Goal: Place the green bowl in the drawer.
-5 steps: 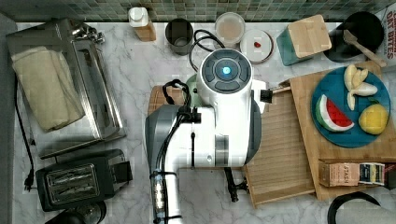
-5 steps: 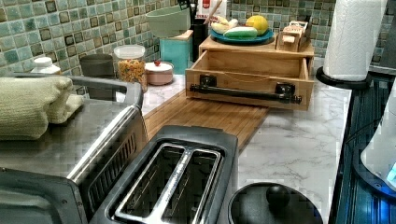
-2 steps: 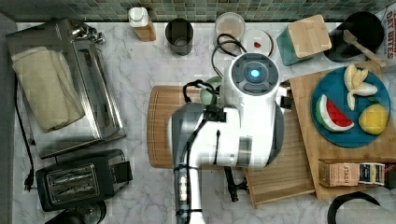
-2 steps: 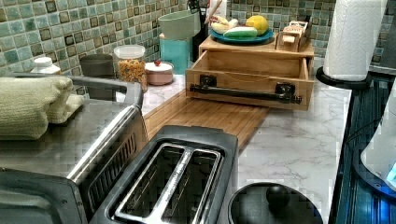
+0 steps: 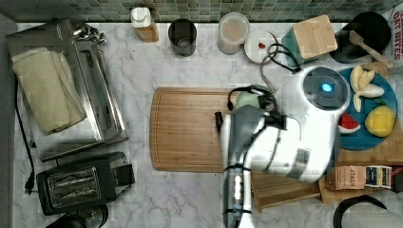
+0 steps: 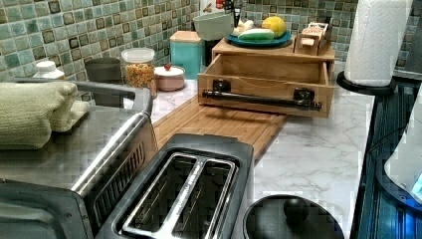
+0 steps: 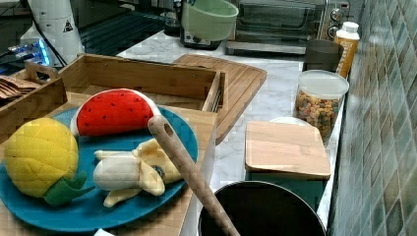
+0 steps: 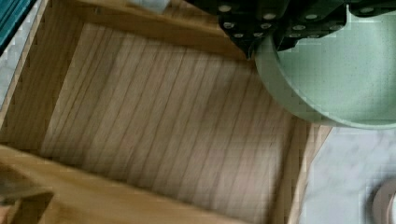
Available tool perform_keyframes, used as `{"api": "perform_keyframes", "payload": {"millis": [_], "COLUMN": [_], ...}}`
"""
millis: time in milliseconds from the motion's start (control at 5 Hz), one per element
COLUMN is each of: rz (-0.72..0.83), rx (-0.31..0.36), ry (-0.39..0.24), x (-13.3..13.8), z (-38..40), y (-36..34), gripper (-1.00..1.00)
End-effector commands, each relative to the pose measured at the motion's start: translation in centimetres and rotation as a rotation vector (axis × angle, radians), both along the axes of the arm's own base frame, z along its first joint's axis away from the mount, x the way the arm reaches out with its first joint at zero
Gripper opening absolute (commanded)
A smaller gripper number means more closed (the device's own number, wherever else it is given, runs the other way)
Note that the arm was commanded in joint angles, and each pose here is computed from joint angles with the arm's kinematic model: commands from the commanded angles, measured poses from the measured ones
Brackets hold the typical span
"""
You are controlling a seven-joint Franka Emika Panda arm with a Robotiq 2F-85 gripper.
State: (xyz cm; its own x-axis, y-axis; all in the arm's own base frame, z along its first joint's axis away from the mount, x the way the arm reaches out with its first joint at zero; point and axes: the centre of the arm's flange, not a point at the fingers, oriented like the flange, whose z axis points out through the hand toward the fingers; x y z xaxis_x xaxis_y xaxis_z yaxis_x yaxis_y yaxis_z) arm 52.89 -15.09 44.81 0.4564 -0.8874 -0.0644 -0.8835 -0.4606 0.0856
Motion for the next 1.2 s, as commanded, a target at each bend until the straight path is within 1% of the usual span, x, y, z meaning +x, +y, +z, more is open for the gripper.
{"api": "perform_keyframes", "payload": {"millis": [200,400,600,800,1000,1200], "rz": [-0.077,-0.068,-0.074,-0.065,-0.061,-0.043], "rx": [0.002,-0.004,0.004,-0.011,-0.048,-0.038], "ry": [-0.143,-0.133,-0.124,-0.098,-0.115,-0.089], "x": [-4.7,-6.4,-8.3,-9.1,-9.8,-9.4], "z": [0.7,-1.1,-2.6,-4.2,-6.7,-9.5], "y": [-5.0,-5.3,-5.1,-5.2,-6.5,-7.7], "gripper": [-1.0,-1.0,-1.0,-1.0,-1.0,-1.0]}}
